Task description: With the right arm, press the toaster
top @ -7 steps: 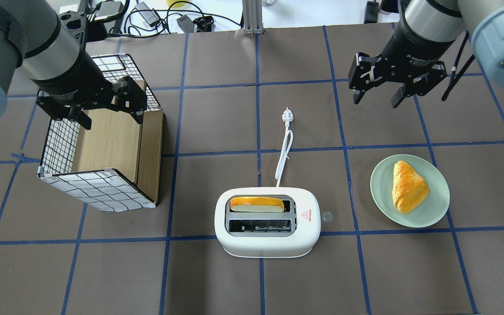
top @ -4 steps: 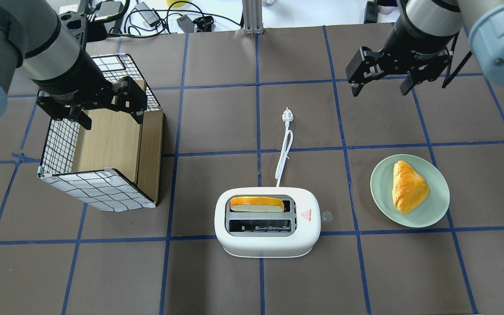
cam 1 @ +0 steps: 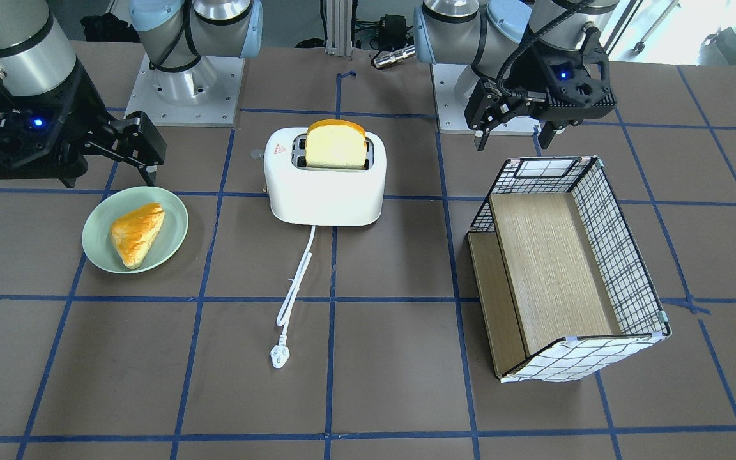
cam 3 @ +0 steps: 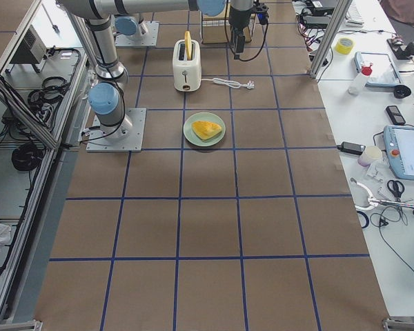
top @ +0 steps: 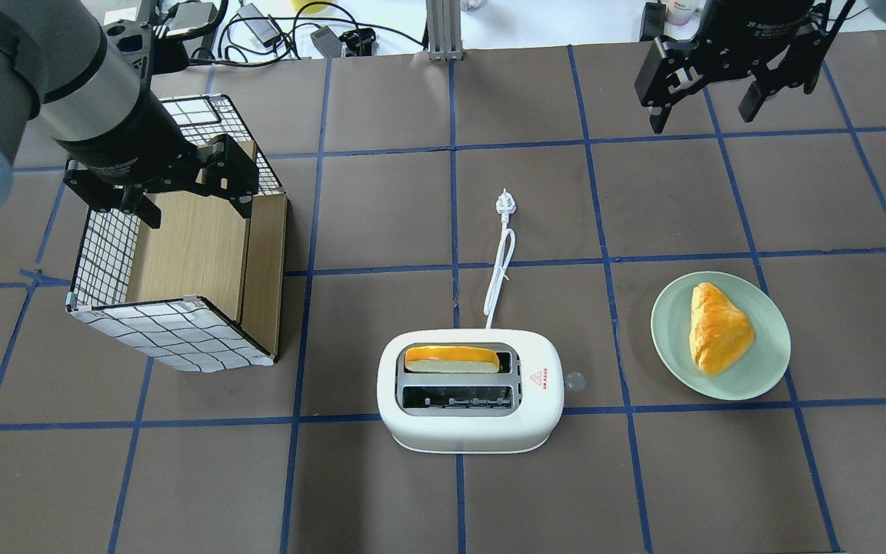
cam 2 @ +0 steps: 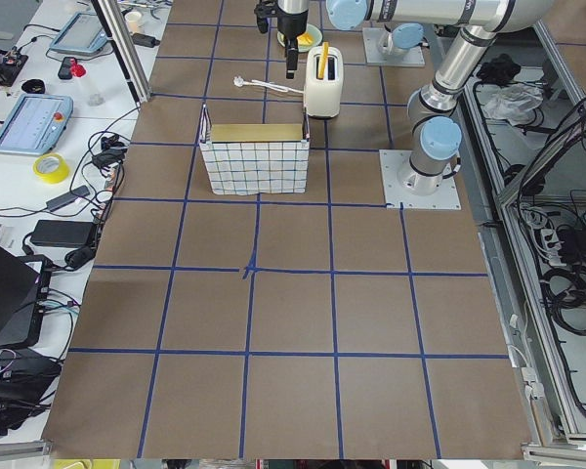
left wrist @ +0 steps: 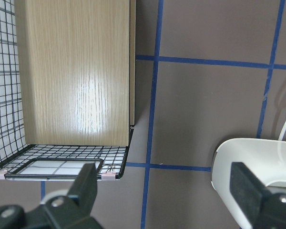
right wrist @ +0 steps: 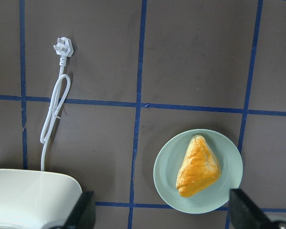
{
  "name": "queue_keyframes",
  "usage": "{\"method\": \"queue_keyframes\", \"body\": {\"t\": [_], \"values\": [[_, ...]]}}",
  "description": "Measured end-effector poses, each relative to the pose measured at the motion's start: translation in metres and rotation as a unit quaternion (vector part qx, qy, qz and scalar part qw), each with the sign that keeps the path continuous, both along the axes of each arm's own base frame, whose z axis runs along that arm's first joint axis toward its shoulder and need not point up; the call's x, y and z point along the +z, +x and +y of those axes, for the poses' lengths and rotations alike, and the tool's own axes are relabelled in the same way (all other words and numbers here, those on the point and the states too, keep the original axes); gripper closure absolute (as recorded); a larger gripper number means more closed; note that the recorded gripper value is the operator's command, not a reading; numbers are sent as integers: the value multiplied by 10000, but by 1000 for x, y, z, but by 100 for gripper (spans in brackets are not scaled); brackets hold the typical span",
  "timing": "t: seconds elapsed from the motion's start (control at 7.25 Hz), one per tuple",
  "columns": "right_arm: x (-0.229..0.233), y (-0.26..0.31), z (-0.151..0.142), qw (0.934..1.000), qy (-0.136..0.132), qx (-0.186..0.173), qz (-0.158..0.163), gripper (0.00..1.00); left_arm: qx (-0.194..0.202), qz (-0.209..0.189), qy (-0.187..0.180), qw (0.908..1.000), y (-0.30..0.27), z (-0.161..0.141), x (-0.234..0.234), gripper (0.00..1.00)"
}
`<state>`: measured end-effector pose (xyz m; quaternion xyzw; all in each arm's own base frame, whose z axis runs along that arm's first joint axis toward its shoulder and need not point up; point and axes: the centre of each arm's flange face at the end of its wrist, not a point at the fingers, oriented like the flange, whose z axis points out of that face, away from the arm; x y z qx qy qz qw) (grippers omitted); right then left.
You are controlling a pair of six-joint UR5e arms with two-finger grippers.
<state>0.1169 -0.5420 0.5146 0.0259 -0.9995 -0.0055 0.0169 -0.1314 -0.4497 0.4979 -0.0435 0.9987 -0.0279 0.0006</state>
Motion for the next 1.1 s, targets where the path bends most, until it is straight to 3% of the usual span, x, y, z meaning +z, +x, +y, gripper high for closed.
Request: {"method": "queue_keyframes", "body": {"t": [0.28,0.55,1.1], "values": [[-7,10,3,9997,19,-234,35,3,0,0,-2,10000,0,0,0,0],[-16,21,6,9999,47,-160,30,3,0,0,-2,10000,0,0,0,0],[-21,23,4,9992,100,-137,-349,3,0,0,-1,10000,0,0,0,0]]}}
